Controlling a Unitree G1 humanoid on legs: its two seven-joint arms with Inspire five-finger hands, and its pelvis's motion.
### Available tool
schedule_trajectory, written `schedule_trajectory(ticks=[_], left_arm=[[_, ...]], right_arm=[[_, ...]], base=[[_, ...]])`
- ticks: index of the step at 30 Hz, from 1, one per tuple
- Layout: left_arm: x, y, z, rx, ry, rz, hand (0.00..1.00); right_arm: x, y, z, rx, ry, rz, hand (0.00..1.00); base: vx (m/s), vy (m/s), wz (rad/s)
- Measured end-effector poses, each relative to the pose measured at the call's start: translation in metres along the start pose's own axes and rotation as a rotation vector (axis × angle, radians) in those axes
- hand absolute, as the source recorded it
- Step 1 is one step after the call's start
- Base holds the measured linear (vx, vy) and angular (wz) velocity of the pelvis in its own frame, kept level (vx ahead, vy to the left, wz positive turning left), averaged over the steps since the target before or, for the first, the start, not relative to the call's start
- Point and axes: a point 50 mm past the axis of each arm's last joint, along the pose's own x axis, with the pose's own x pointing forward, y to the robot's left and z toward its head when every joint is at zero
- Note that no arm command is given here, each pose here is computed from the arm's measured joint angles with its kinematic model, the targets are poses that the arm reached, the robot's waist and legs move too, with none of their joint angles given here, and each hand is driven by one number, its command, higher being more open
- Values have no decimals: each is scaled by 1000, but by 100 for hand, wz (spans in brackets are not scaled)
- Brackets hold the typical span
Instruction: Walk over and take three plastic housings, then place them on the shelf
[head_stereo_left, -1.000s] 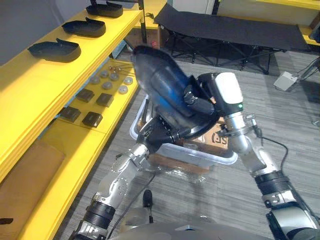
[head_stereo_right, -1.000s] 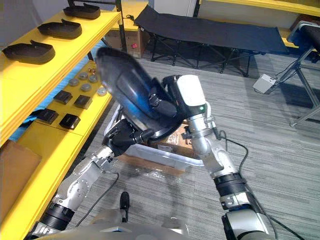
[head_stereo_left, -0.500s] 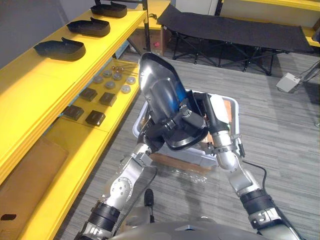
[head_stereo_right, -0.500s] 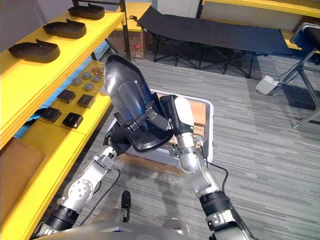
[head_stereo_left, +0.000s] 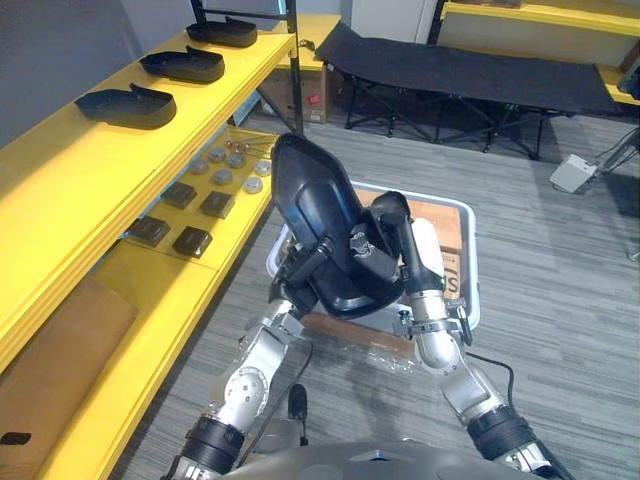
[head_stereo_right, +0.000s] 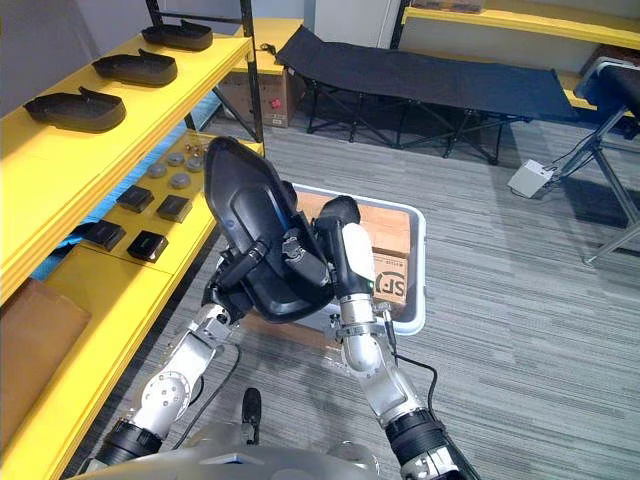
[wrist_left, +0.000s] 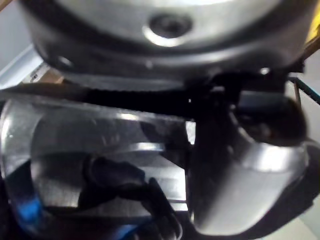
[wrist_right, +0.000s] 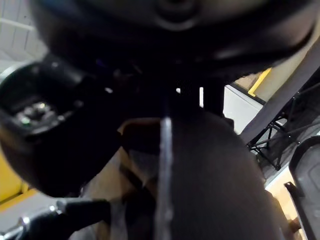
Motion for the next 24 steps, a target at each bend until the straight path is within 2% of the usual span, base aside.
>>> schedule_trajectory(ticks=[7,13,17,18,24], left_arm=[[-1,-5,1,75,-38,-16,0],[-15,-23,32,365,-298,9,0],[-30,-17,62,578,-549,184,0],[-37,-12,70,690,-617,266,0],[-61,10,75,906,-682,518,0]], right_arm=[[-6,2,-1,116,40,-19,100],[-15,0,11,358,37,-30,100],[-16,-17,16,634,18,-19,100],[-16,-26,12,704,11,-42,100],[-25,-60,2,908,-37,-245,100]], base=[[-2,-1,-1],[0,0,0],[0,0,0],[0,0,0],[0,-3,-3]])
